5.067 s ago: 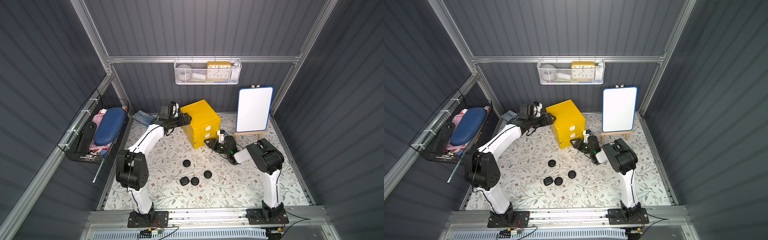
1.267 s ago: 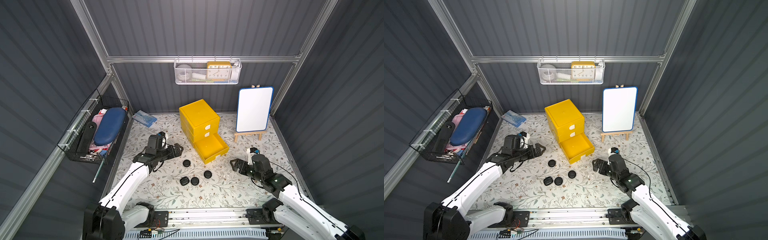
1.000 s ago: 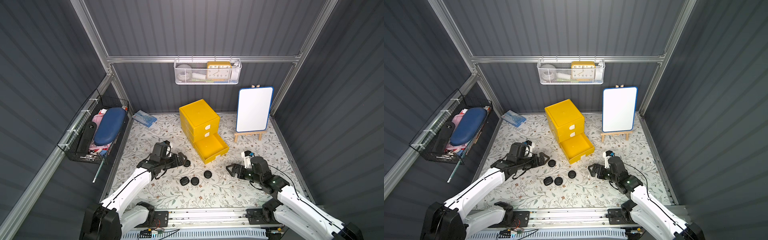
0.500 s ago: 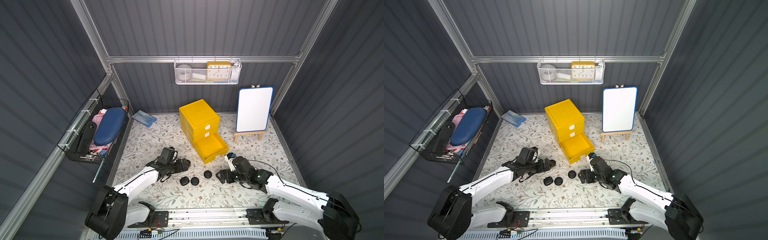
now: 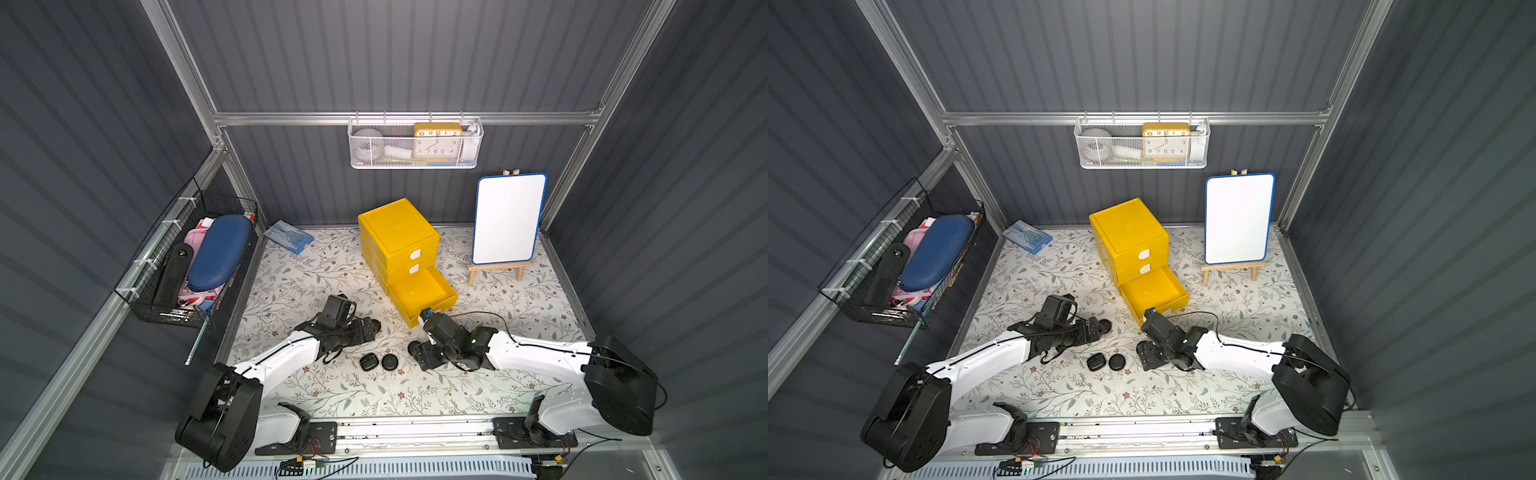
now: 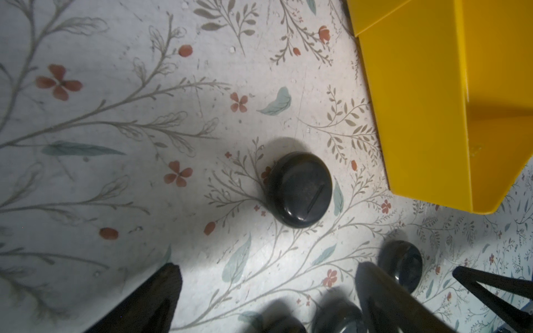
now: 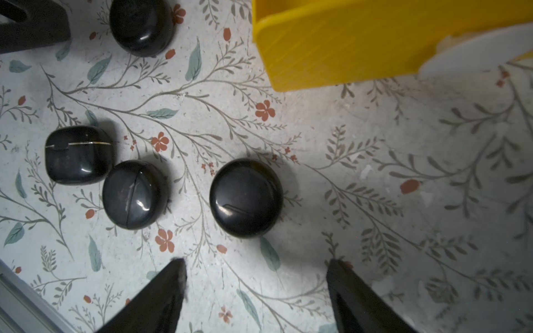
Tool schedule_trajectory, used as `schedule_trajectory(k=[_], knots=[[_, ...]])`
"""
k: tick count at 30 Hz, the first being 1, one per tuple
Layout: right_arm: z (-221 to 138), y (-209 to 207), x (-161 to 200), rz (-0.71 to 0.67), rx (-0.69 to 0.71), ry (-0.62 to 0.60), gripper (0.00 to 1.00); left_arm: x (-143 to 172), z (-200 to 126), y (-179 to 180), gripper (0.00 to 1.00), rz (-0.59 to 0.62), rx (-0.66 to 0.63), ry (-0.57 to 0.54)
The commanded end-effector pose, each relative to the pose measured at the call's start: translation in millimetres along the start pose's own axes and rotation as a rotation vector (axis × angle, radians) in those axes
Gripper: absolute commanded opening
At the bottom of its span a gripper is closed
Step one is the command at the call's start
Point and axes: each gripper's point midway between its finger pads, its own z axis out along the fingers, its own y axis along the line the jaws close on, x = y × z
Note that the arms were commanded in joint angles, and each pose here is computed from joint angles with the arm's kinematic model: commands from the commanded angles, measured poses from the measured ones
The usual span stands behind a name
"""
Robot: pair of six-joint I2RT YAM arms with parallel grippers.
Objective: Put the bluetooth earphones in the drawer according to color
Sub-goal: Pick up the Bluetooth earphone from the center of the board.
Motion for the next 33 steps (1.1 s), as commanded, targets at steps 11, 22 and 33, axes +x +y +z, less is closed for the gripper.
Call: schedule_trajectory(k=[11,22,33], knots=[[33.1,7.9,-5.0,-0.004,0.051,0.067,0.68,3.4,5.3,5.6,0.99,-0.003,-0.018,0.0],[42.5,5.6,-4.6,0.002,0.093,0.104,0.61,3.1,5.0,4.9,0.99,0.004,-0.015,-0.001],[19.1,7.6,-14.8,0.001,0.086,0.059,0.48,0.4,1.9,3.1,0.99,0.005,-0.012,-0.01]])
